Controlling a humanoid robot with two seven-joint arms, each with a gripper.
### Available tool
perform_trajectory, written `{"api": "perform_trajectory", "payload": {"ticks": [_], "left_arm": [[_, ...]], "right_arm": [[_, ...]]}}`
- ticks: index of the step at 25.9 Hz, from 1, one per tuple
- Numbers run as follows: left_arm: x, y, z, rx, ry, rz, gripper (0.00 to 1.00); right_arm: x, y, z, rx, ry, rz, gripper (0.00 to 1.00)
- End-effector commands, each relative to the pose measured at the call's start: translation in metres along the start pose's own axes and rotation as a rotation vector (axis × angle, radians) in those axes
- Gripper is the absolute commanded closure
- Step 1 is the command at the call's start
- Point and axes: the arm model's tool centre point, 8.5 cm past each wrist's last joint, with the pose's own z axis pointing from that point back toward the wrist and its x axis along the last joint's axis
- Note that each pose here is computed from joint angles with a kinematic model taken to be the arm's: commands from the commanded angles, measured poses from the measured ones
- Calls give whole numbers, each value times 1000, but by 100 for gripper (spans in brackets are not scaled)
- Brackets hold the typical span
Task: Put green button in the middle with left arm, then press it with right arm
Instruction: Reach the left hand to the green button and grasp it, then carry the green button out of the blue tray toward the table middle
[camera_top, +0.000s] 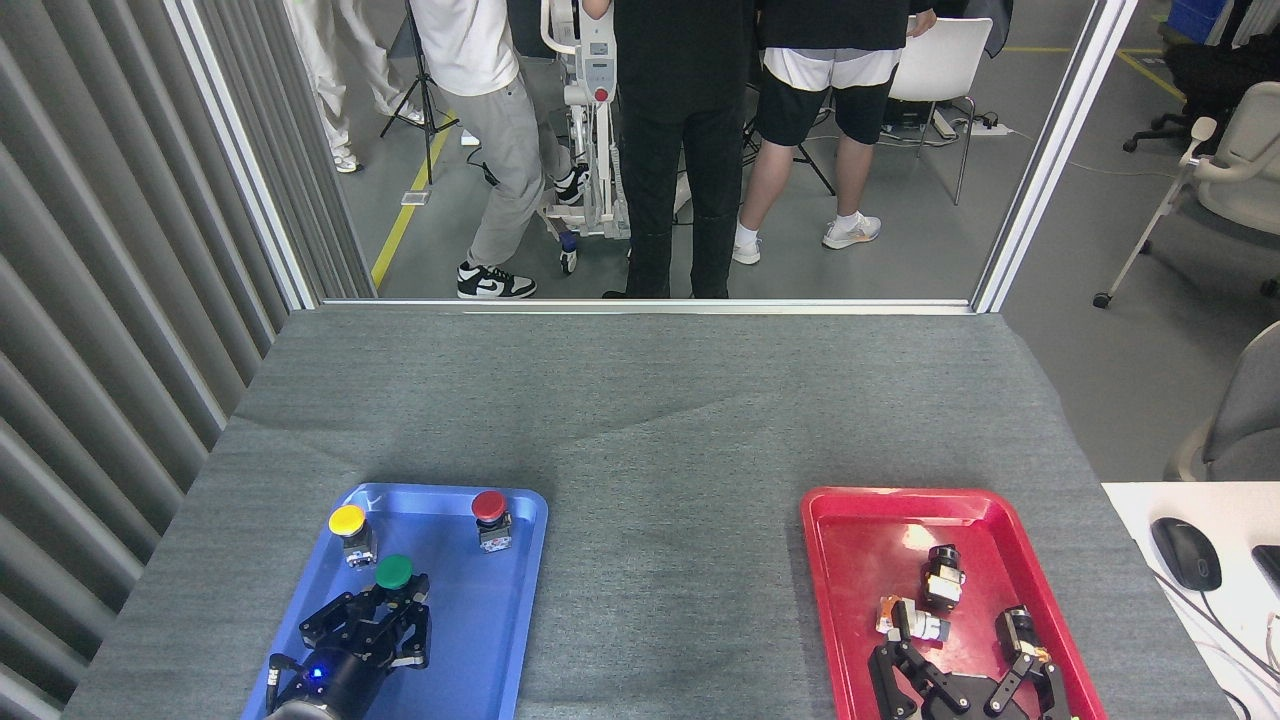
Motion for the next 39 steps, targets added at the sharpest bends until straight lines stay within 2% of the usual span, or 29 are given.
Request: {"api": "perform_trajectory", "payload": {"ticks": [1,5,9,17,20,30,39], "left_arm": [[0,-1,1,-1,-6,0,76],[-7,3,5,4,-42,-18,92],[-6,8,6,22,-77,-19,100],[14,57,8,172,-152,-71,100],[39,65,2,188,-224,-95,100],[143,74,-29,188,-472,-168,100],[219,48,-60,81,-543,-157,100]], "right_arm": [[0,0,0,-1,0,1,0],[0,0,0,-1,0,1,0],[-1,0,0,-1,-1,2,0],[-2,0,0,0,0,7,0],[-3,1,1,2,0,7,0],[-2,1,1,2,-2,9,0],[-2,1,1,3,-2,7,0]]}}
